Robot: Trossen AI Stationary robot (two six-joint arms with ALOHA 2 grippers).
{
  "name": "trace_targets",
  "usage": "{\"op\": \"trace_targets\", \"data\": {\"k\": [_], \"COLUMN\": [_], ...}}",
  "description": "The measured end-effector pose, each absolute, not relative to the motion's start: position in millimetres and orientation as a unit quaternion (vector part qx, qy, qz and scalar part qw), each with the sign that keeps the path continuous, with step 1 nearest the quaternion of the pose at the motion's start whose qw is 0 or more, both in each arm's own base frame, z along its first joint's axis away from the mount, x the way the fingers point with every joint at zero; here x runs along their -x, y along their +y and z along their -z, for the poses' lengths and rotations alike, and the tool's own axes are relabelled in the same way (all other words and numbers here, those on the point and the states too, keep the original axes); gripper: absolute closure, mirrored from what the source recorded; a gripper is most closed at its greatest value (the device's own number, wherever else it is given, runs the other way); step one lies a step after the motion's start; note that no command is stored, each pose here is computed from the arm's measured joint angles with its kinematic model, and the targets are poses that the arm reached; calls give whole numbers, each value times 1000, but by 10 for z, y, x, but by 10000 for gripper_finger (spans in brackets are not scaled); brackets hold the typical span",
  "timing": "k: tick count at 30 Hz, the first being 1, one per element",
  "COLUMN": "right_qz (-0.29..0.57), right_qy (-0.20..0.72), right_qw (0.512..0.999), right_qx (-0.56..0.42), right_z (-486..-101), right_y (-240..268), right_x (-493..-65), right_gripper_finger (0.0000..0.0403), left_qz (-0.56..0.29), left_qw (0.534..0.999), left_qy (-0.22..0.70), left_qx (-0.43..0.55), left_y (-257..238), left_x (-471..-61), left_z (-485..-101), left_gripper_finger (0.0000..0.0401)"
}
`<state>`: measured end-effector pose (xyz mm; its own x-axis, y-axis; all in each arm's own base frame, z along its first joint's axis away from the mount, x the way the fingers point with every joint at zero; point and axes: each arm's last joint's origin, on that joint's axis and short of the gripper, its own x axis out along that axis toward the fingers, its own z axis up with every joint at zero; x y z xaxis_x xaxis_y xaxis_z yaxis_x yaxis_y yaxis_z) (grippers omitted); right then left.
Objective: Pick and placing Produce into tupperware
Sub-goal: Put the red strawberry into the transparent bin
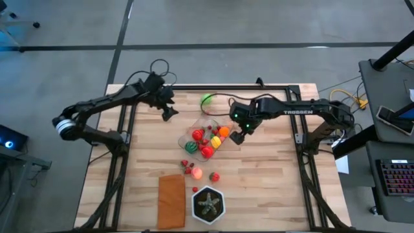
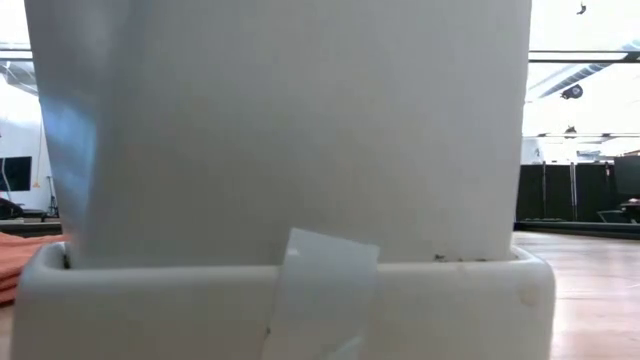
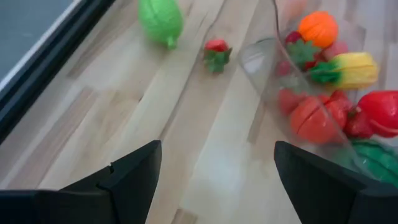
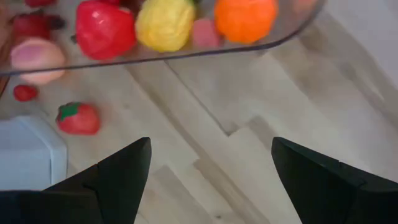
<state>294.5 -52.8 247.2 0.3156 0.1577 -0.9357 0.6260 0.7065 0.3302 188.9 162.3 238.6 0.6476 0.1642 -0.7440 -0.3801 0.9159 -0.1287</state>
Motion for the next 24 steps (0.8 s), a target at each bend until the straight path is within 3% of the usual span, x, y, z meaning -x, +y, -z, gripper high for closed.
{"op": "trace_targets", "data": {"k": [13,24], "right_qz": [115,156], "right_qy": [593,529], "right_qw": [735,805], "right_qx": [-307,-218], "right_z": [-2423,-2455], "right_y": [54,588], "right_x": [-3023,-3071], "right_gripper_finger": [78,78], "left_qz": [-181,-174], "left_qw": [902,906], "left_qy": [365,361], "left_qx": [144,139], "left_y": [1360,1334], "left_x": [-1588,-1583], "left_z": [-2118,-2130], "left_gripper_finger": [105,105]}}
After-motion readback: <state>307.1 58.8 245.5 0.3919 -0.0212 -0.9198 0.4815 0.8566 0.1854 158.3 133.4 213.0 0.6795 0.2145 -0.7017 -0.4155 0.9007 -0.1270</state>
